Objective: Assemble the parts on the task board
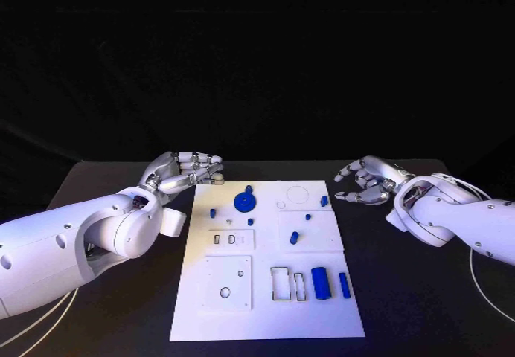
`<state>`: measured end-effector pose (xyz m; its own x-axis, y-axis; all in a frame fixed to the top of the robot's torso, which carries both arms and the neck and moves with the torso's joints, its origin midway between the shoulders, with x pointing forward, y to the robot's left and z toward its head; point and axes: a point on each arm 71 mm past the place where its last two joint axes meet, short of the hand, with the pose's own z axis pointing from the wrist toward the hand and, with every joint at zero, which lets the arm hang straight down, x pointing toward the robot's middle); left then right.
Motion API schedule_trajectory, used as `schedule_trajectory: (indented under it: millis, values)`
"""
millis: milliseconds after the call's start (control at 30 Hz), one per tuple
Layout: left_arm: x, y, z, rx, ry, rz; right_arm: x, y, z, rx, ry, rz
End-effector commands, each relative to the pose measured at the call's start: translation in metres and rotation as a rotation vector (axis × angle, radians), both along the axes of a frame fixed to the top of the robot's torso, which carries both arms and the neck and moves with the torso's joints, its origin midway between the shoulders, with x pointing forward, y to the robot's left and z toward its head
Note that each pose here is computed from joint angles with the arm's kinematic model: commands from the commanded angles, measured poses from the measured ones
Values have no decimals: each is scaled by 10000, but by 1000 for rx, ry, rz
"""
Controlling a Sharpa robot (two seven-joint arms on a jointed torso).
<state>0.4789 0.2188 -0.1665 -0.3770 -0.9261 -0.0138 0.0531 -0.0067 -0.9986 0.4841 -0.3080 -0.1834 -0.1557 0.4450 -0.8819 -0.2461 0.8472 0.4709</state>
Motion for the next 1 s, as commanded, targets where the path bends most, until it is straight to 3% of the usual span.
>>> schedule_trajectory:
  millis: [33,300,1000]
  values:
    - [-7,-24,8,-14,-7,-23,0,22,-74,13,36,51]
    - [-6,-27,5,-15,-6,-25,23,79,-197,11,56,58]
    - [-7,-7,4,-12,-4,-20,39,151,-318,5,91,64]
